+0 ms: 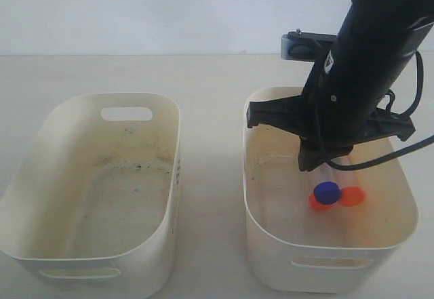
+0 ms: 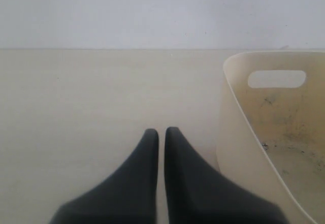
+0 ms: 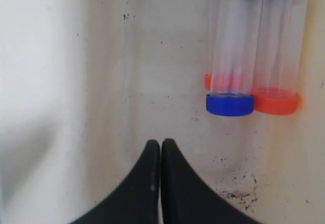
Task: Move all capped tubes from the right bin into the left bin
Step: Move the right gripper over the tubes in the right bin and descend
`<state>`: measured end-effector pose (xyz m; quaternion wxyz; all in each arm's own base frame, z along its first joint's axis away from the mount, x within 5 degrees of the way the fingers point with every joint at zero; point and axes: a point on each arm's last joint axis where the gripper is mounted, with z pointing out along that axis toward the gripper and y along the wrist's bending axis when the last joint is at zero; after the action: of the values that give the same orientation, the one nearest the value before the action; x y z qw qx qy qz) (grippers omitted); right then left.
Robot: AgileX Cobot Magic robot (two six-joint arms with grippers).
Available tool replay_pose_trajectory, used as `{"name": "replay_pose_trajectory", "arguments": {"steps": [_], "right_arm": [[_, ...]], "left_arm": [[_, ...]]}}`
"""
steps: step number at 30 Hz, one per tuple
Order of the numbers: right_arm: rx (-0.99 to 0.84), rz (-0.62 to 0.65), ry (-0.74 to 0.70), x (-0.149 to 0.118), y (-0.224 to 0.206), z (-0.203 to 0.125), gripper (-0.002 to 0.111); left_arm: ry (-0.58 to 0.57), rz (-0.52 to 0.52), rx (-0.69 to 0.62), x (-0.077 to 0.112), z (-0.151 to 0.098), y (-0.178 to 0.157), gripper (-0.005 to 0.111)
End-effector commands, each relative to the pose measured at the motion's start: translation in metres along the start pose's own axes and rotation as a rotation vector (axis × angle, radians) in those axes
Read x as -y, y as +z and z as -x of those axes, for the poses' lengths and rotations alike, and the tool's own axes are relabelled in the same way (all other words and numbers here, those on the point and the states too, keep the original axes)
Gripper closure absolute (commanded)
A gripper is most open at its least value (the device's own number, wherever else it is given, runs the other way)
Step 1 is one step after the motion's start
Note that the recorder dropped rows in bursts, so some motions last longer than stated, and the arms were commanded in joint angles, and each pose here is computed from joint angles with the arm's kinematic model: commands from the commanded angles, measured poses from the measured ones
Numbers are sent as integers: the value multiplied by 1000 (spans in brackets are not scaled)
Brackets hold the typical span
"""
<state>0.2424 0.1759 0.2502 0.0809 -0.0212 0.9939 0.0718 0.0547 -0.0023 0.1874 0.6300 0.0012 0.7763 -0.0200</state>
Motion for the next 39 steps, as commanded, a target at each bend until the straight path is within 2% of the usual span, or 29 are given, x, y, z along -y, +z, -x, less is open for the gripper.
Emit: {"name": "replay_pose_trajectory", "arguments": {"steps": [1, 17, 29, 39], "right_arm": [[8, -29, -4, 1, 10, 6, 108], [-16, -60, 8, 1, 35, 14, 108], [54, -172, 33, 11, 34, 20, 108], [53, -137, 59, 7, 37, 21, 108]], "left_arm": [[-10, -5, -1, 0, -1, 0, 103], [-10, -5, -1, 0, -1, 0, 103], [-10, -5, -1, 0, -1, 0, 103], [-10, -5, -1, 0, -1, 0, 103]]}}
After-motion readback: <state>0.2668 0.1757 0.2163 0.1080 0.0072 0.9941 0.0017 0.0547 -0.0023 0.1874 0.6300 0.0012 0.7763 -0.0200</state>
